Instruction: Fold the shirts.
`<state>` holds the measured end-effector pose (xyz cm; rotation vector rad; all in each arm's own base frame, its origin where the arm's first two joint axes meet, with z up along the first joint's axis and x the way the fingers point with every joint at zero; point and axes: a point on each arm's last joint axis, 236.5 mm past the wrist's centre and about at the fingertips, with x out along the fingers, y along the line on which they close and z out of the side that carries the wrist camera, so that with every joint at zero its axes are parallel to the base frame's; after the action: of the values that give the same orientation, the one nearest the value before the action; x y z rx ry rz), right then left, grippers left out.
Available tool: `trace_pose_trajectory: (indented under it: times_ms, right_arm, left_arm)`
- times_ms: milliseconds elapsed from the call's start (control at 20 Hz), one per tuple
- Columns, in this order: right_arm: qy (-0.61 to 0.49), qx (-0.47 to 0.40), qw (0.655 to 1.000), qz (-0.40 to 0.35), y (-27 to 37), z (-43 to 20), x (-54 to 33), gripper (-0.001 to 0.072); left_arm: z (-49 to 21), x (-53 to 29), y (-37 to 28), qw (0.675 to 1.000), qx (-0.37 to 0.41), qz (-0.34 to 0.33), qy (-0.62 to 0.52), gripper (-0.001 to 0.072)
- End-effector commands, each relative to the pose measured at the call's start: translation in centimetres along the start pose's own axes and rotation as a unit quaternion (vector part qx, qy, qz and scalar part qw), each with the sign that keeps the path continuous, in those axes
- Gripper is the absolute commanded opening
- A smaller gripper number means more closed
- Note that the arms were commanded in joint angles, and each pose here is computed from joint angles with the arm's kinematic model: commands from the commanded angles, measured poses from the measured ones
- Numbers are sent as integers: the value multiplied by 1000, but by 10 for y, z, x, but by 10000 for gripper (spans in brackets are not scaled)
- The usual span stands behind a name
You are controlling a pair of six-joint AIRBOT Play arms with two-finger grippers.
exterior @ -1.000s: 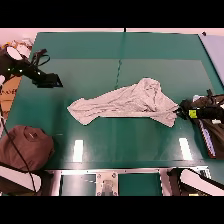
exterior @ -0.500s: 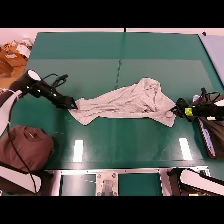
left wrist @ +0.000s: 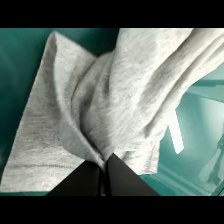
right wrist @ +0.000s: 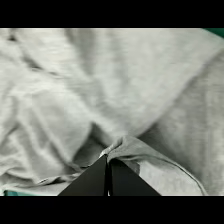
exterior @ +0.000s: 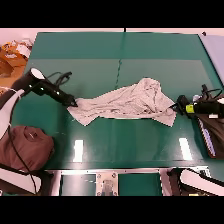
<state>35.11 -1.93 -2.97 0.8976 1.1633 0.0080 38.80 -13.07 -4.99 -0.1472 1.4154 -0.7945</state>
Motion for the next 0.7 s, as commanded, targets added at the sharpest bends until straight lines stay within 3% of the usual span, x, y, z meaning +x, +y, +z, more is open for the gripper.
trace_pose_trajectory:
  times_ms: [0,150,300,500,650]
  right_arm:
    - [-47,-82,995,37,63,15,-63,12]
    - [-211,-191,956,75,166,34,-193,12]
    - [-368,-273,881,120,260,4,-331,12]
    - [-497,-349,776,168,334,-76,-458,12]
    - [-535,-377,733,183,351,-121,-495,12]
  left_arm:
    - [35,-70,-33,998,13,33,-50,22]
    - [79,-189,-99,975,50,92,-196,22]
    - [78,-317,-178,920,77,152,-353,23]
    - [10,-448,-261,816,71,218,-531,23]
    - [-45,-491,-315,758,104,220,-605,23]
